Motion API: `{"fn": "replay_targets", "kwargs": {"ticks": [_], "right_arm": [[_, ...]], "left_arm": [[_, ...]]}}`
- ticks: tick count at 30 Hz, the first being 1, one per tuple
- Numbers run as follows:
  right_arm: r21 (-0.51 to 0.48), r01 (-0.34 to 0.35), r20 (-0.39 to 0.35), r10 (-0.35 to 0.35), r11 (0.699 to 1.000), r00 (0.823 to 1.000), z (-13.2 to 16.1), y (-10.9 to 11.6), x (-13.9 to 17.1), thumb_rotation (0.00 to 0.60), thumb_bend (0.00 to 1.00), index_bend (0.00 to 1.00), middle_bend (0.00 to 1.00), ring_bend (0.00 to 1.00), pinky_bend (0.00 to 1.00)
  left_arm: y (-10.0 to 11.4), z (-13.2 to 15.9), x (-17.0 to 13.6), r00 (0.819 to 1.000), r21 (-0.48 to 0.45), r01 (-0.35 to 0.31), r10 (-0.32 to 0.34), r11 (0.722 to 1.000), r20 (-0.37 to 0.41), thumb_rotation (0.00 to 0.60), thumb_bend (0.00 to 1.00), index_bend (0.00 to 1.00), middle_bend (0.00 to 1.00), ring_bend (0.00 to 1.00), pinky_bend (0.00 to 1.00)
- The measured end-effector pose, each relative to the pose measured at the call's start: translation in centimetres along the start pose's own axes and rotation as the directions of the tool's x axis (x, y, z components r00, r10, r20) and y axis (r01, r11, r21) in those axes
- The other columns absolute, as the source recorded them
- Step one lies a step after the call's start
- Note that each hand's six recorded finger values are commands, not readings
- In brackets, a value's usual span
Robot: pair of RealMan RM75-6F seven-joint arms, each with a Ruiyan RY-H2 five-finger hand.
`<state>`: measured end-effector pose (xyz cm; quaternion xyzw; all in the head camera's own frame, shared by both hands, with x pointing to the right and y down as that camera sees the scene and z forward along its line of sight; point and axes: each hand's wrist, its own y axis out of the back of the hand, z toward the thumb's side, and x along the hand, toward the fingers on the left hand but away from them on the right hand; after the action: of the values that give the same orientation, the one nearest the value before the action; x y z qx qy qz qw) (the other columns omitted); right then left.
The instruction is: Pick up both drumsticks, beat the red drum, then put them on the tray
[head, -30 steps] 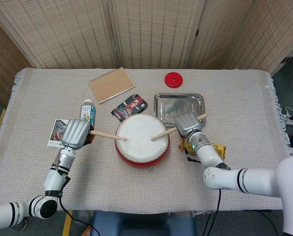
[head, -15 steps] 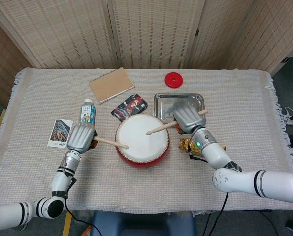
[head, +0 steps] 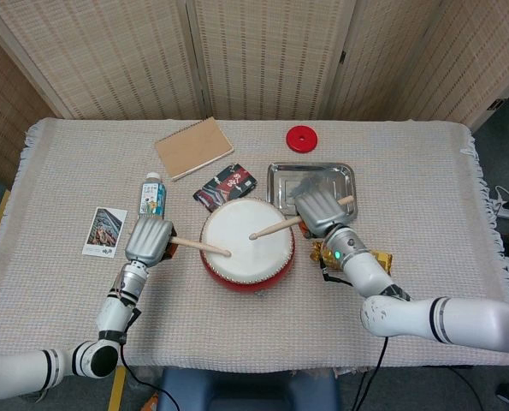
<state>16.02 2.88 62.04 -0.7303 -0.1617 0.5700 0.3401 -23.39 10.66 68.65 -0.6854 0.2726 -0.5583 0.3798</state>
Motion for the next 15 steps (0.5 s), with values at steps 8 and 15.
{"fn": "replay_targets", "kwargs": {"ticks": [8,15], "right_arm": [[0.029,-0.008,0.017,0.008,1.0,1.0,-0.9,-0.5,0.0,0.6,0.75,1.0,1.0,1.0,1.0],[0.096,-0.082,0.086,0.074,0.992,0.994,-1.6,-4.5,-2.7,0.6,0.75,1.0,1.0,1.0,1.0]], "left_arm": [[2.0,0.1,0.3,0.998,0.012,-0.058,0.058,0.998,-0.01,0.6,0.43,1.0,1.0,1.0,1.0],[4.2,0.8,-0.4,0.995,-0.028,-0.095,0.096,0.995,0.018,0.6,0.43,1.0,1.0,1.0,1.0]]}}
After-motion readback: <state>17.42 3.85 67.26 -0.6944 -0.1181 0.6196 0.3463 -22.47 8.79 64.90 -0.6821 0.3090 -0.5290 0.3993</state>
